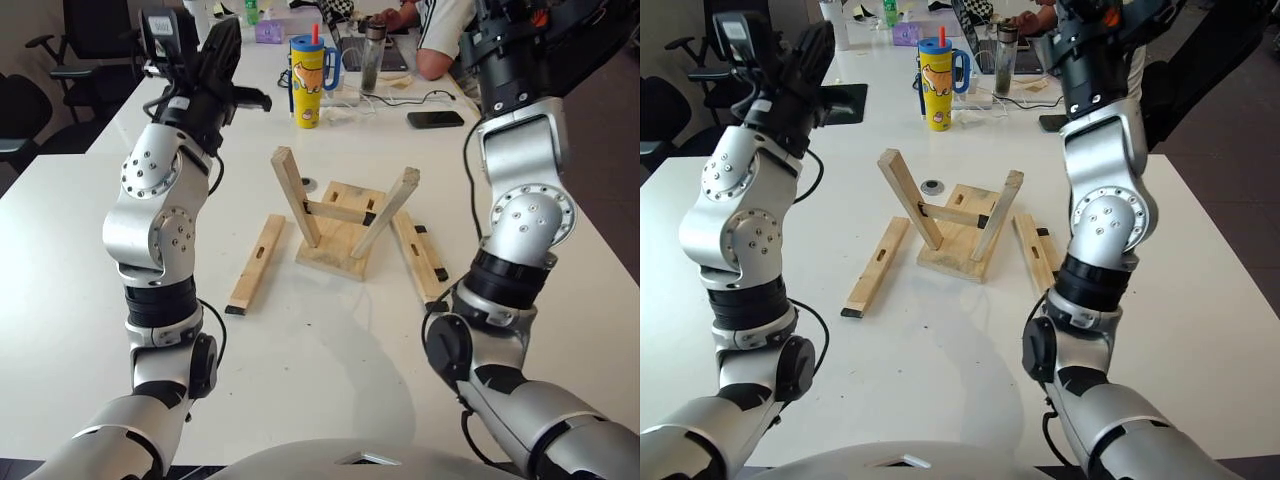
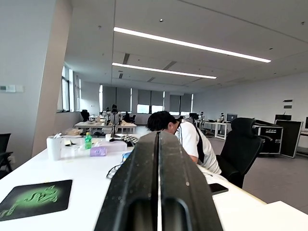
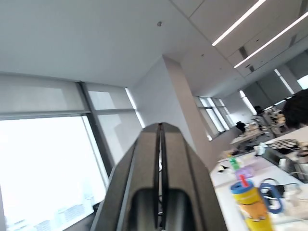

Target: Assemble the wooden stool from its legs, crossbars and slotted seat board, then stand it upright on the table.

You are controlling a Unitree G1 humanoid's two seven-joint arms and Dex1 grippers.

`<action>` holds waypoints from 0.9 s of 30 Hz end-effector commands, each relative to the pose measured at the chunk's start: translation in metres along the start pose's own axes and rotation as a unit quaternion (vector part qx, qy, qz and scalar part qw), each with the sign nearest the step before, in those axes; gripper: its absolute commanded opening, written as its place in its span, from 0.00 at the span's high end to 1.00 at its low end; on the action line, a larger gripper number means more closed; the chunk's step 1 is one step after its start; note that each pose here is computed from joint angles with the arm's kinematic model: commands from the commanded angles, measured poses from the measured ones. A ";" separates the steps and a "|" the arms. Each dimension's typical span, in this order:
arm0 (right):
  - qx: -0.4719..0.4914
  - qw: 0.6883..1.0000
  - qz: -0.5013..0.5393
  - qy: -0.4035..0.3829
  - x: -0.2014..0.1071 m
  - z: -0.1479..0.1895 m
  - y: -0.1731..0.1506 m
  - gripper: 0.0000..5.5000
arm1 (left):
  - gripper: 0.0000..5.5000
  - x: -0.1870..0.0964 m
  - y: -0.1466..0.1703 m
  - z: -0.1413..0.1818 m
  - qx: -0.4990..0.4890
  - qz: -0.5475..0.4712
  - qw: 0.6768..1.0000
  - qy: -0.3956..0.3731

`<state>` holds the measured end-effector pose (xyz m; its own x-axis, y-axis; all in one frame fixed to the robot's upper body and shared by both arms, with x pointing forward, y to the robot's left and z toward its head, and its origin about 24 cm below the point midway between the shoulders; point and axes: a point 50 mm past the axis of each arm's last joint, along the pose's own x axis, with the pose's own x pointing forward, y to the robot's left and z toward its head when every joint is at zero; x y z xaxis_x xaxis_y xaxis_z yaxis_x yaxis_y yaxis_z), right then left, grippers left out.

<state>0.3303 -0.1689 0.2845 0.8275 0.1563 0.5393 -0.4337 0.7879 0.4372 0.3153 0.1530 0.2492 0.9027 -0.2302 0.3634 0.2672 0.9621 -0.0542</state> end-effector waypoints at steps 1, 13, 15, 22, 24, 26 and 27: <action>-0.223 0.951 -0.062 0.207 -0.022 -0.057 -0.068 1.00 | 1.00 -0.015 0.025 -0.023 0.013 0.052 0.998 0.043; -0.105 0.756 0.464 0.449 -0.114 -0.138 -0.007 1.00 | 1.00 -0.035 0.058 -0.055 0.018 0.116 0.988 0.096; -0.090 0.736 0.503 0.444 -0.119 -0.141 0.016 1.00 | 1.00 -0.035 0.059 -0.056 0.019 0.119 0.988 0.096; -0.178 0.811 0.417 0.371 -0.087 -0.162 0.061 1.00 | 1.00 -0.036 0.060 -0.059 0.022 0.126 0.987 0.101; -0.220 0.827 0.358 0.373 -0.076 -0.160 0.045 1.00 | 1.00 -0.038 0.062 -0.061 0.024 0.130 0.985 0.106; -0.264 0.825 0.316 0.387 -0.071 -0.155 0.025 1.00 | 1.00 -0.041 0.063 -0.063 0.027 0.131 0.984 0.113; -0.287 0.814 0.307 0.401 -0.071 -0.151 0.012 1.00 | 1.00 -0.042 0.062 -0.065 0.030 0.125 0.984 0.125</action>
<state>0.3063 -0.0519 0.1461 0.4885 0.8624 -0.1330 -0.8647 0.4579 -0.2066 0.3178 0.2095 0.1768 0.9886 -0.0085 0.1502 0.0214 0.9962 -0.0845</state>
